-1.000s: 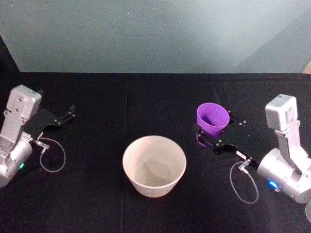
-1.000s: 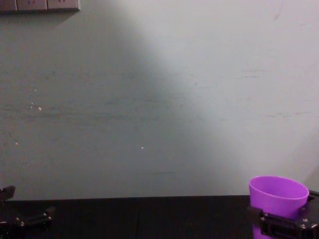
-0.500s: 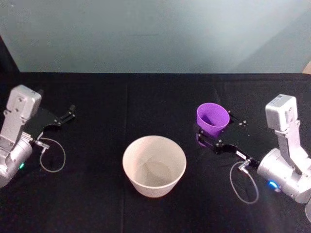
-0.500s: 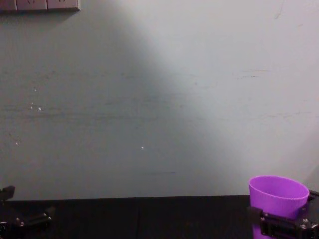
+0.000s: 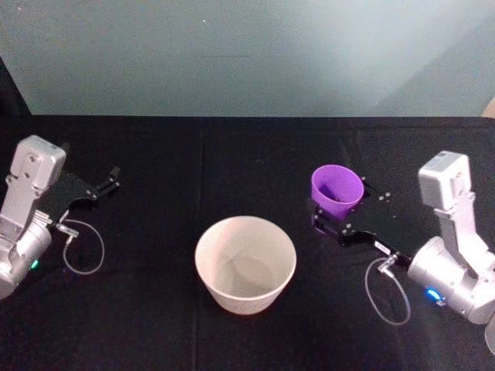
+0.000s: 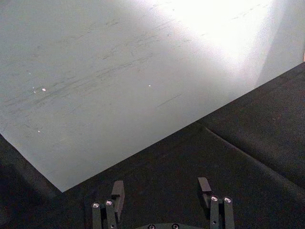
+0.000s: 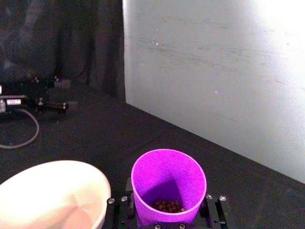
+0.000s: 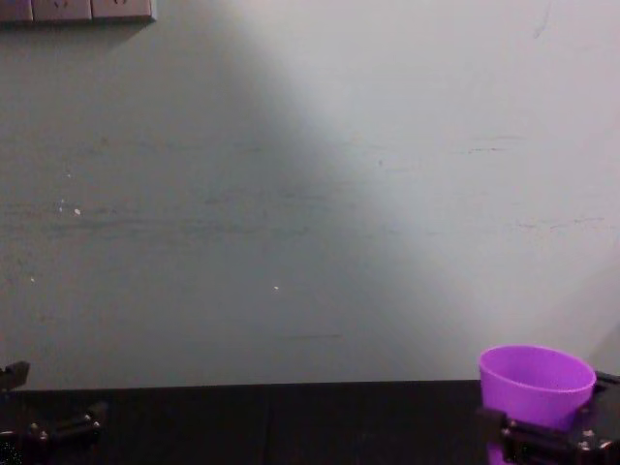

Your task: Pick up the cup and pour the mung beans from the cup into the bowl.

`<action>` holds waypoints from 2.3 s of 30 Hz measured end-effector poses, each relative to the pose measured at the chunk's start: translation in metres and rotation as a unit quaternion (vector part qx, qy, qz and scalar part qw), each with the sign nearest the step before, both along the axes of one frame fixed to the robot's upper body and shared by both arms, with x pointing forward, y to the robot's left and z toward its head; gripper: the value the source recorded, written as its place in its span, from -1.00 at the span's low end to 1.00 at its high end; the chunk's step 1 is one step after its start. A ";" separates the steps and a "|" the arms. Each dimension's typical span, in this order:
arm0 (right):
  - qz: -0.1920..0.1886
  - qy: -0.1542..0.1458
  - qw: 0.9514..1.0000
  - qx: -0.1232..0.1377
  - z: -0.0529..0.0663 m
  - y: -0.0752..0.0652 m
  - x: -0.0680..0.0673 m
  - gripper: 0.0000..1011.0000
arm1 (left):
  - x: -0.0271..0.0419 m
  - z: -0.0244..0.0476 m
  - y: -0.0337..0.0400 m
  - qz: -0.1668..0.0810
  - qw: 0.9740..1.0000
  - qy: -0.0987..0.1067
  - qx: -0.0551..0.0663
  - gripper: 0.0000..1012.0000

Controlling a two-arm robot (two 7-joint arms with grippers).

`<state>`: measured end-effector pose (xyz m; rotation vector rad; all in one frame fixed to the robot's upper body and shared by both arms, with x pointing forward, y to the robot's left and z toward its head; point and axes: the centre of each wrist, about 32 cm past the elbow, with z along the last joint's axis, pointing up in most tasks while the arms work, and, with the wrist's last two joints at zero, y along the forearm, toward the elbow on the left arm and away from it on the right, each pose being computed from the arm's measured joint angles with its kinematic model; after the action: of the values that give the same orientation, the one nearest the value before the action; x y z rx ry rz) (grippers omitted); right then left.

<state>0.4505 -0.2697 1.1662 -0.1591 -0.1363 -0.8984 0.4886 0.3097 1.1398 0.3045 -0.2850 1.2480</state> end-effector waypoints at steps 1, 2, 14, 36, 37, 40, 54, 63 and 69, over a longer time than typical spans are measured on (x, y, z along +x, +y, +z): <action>0.001 -0.002 1.000 -0.005 0.001 0.001 0.000 0.45 | 0.0000 0.0000 0.0000 0.000 1.000 0.000 0.000 0.98; 0.001 -0.005 1.000 -0.015 0.003 0.004 0.000 0.45 | 0.0000 0.0000 0.0000 0.000 1.000 0.000 0.000 0.98; 0.020 -0.047 0.993 -0.109 0.019 0.025 0.000 0.45 | 0.0000 0.0000 0.0000 0.000 1.000 0.000 0.000 0.98; 0.049 -0.121 0.945 -0.302 0.042 0.062 0.000 0.45 | 0.0000 0.0000 0.0000 0.000 1.000 0.000 0.000 0.98; 0.049 -0.124 0.942 -0.309 0.042 0.064 0.000 0.45 | 0.0000 0.0000 0.0000 0.000 1.000 0.000 0.000 0.98; 0.052 -0.133 0.930 -0.338 0.044 0.070 -0.002 0.45 | 0.0000 0.0000 0.0000 0.000 1.000 0.000 0.000 0.98; 0.056 -0.178 0.887 -0.423 0.051 0.091 -0.010 0.45 | 0.0000 0.0000 0.0000 0.000 1.000 0.000 0.000 0.98; 0.066 -0.203 0.855 -0.472 0.054 0.101 -0.014 0.45 | 0.0000 0.0000 0.0000 0.000 1.000 0.000 0.000 0.98; 0.073 -0.216 0.833 -0.503 0.054 0.108 -0.016 0.45 | 0.0000 0.0000 0.0000 0.000 1.000 0.000 0.000 0.98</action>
<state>0.4349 -0.1622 1.2202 -0.9179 -1.0423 -0.6161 0.4886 0.3097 1.1398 0.3045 -0.2851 1.2480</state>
